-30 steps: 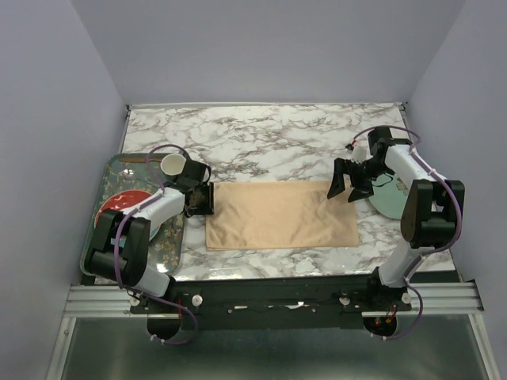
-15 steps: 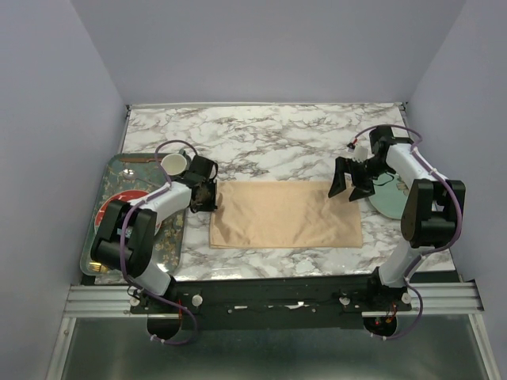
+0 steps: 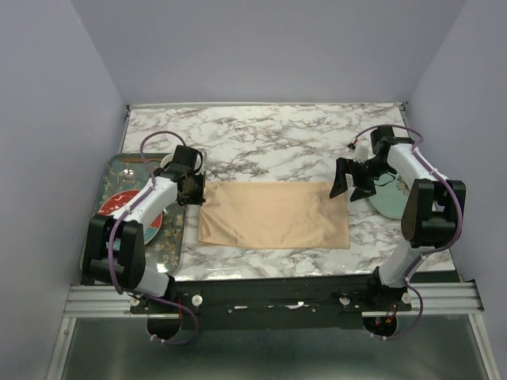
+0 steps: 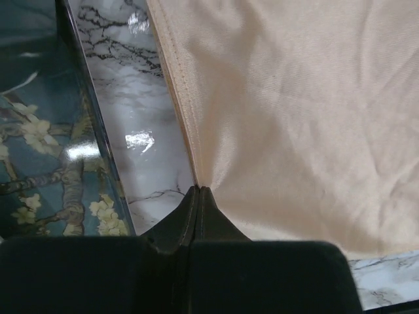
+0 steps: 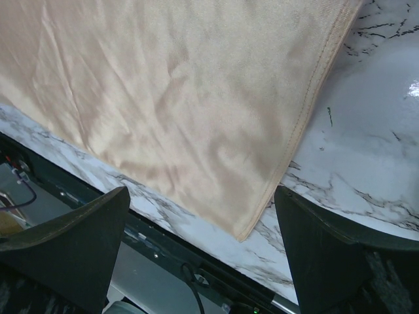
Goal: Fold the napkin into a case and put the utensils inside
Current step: Pick up the rectangle-folded napkin at the center of the board, then fold the rectangle-folded napkin at the center of the board.
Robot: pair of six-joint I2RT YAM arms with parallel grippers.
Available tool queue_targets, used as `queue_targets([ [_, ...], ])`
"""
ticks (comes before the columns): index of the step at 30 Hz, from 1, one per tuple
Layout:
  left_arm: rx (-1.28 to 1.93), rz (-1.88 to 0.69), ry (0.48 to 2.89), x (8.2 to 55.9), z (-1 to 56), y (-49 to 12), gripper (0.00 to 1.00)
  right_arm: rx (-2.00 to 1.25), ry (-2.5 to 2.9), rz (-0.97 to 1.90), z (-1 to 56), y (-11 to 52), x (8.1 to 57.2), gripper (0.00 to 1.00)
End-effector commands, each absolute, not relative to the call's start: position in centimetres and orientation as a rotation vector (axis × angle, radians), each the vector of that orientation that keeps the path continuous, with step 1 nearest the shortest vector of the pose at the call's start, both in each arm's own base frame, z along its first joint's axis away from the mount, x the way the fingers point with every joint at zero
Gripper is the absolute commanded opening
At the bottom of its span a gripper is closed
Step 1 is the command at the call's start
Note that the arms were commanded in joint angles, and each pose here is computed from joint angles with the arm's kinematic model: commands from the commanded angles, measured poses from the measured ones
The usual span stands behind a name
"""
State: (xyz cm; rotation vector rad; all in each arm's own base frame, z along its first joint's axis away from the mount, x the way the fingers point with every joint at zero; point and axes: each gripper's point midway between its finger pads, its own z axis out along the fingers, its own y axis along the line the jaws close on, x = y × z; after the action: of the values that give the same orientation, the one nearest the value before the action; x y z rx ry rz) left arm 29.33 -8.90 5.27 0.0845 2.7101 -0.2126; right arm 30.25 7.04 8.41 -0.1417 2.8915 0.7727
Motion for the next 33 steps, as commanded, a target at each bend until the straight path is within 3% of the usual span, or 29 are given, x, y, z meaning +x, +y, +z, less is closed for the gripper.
queue_targets([
  [1,0.179,-0.314,2.615,30.2,9.1,-10.8,0.0,-0.154,2.899,0.796,8.6,7.1,29.9,1.0],
  [13,0.226,-0.457,2.606,30.5,10.3,-16.9,0.0,-0.158,2.913,0.818,8.2,7.1,29.7,1.0],
  [33,0.388,-0.978,2.653,28.7,10.7,-37.8,0.0,-0.12,2.914,0.941,9.2,8.1,29.4,0.98],
])
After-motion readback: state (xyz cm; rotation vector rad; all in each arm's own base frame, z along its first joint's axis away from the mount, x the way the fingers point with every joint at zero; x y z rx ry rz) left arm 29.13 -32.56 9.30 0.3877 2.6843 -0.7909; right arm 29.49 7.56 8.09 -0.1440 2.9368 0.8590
